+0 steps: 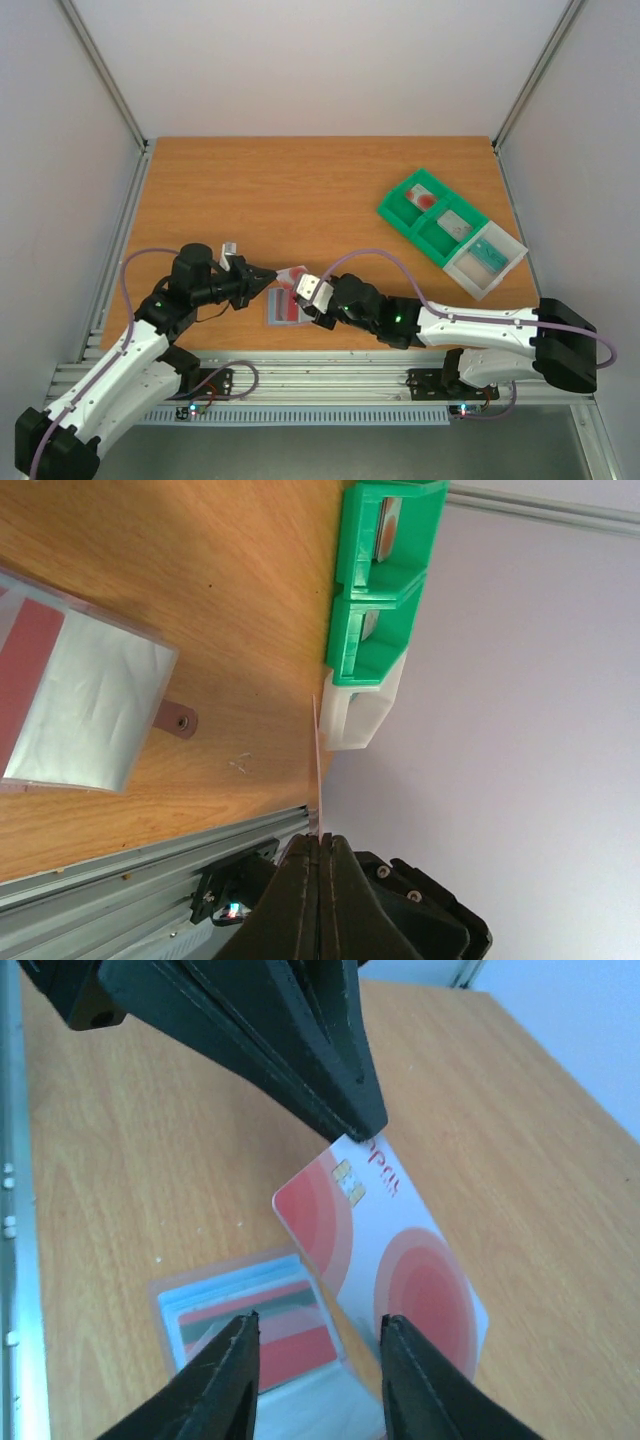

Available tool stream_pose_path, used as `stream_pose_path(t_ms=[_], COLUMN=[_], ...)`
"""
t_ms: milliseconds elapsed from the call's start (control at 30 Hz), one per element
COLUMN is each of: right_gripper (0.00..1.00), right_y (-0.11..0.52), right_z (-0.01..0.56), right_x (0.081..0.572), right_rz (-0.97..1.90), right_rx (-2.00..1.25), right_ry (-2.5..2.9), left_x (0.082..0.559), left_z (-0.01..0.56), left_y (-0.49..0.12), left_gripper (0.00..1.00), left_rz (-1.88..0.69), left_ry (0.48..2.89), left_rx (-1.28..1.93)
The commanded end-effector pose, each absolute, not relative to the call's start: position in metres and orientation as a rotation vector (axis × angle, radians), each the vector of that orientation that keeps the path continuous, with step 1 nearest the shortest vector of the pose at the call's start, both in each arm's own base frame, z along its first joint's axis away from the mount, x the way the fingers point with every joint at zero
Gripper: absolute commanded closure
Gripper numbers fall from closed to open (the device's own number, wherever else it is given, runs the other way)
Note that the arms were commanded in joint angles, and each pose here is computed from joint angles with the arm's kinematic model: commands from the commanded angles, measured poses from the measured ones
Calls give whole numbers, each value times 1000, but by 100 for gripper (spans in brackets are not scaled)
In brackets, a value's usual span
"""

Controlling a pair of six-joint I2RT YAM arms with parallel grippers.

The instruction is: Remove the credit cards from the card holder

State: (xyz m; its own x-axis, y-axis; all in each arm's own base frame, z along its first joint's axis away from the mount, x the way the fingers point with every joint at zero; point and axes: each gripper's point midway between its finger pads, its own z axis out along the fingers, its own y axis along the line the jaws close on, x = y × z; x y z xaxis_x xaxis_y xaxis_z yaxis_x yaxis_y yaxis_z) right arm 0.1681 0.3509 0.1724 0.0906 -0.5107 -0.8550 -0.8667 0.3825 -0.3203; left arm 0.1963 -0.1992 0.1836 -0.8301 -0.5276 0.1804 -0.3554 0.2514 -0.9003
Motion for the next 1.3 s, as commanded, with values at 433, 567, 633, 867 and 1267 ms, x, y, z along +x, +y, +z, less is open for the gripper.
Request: stream_pose_path(t_ms=[433, 567, 633, 867, 1267], right_gripper=[56, 57, 58, 55, 54], right_y=[304, 308, 306, 299, 297], right_z=[243, 252, 250, 254, 262], right_x=[164, 157, 161, 175, 180], right_rz=[612, 919, 1087, 1365, 1655], right_rx=[-879, -813, -751, -569, -394], right_ry=[2141, 2249, 2290, 2282, 2228], left_x=[198, 191, 187, 180, 173], left_z=[236, 244, 249, 266, 288], left_y=[-205, -209, -211, -215, -220], left_gripper=[100, 100, 100, 100, 100], left_rz=[-1461, -1490, -1517, -1606, -1720], left_ry=[2215, 2153, 2123, 2022, 1909], left_rx=[-127, -3, 34, 92, 143])
